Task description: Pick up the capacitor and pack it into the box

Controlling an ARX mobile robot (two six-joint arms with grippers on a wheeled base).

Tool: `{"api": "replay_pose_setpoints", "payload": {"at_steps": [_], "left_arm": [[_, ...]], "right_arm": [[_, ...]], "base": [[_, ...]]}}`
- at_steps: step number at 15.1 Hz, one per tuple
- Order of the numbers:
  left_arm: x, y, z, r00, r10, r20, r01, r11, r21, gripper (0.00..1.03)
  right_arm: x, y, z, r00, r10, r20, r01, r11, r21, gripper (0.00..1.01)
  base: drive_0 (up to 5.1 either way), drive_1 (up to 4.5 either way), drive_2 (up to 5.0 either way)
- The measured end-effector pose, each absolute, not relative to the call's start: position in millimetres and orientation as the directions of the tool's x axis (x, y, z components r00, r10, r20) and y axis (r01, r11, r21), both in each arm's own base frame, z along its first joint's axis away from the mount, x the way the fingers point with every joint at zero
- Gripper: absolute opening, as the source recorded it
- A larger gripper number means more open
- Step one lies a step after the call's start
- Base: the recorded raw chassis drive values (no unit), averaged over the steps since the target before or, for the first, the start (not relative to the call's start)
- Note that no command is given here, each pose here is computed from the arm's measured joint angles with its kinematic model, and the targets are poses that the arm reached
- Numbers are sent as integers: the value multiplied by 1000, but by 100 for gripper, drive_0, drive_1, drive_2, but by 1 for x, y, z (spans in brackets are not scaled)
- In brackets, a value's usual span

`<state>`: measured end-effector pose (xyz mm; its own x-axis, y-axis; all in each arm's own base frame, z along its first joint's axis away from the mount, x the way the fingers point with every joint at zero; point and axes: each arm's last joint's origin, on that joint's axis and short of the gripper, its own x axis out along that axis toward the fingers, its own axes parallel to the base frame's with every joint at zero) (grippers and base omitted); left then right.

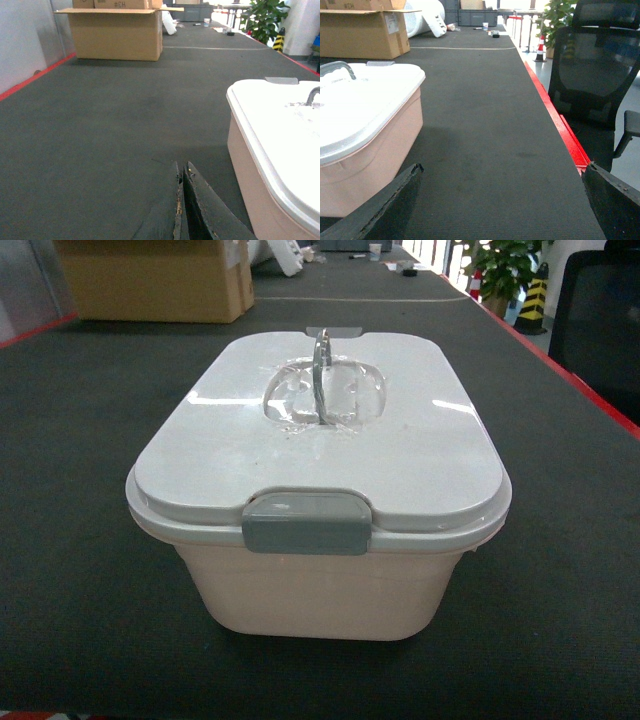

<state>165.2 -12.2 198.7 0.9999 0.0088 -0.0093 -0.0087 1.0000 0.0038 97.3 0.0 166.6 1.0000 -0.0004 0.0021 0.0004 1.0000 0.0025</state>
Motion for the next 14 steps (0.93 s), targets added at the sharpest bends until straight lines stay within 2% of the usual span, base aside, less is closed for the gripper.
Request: {"api": "replay_pose_setpoints", "payload": {"at_steps": [2,3,5,11,14], "left_arm": [[155,-2,191,1000,-6,-8,6,1000,4,2],[151,1,189,1000,20,-7,-20,1000,1,2],[142,0,182,1000,-2,-11,2,1000,1,2],[126,0,169,1000,-2,2,2,1000,1,2],[119,0,172,1000,-2,19,2,1000,1,2]], "right_arm": [[97,0,167,1000,0,2,0,1000,2,98],[97,0,167,1000,-1,1,1,1000,2,98],[97,0,167,1000,0,2,0,1000,2,98],[97,0,167,1000,0,1,0,1000,3,98],[97,0,167,1000,0,2,0,1000,3,98]], "base": [[0,0,0],[0,0,0],[0,0,0],[0,0,0],[0,0,0]]}}
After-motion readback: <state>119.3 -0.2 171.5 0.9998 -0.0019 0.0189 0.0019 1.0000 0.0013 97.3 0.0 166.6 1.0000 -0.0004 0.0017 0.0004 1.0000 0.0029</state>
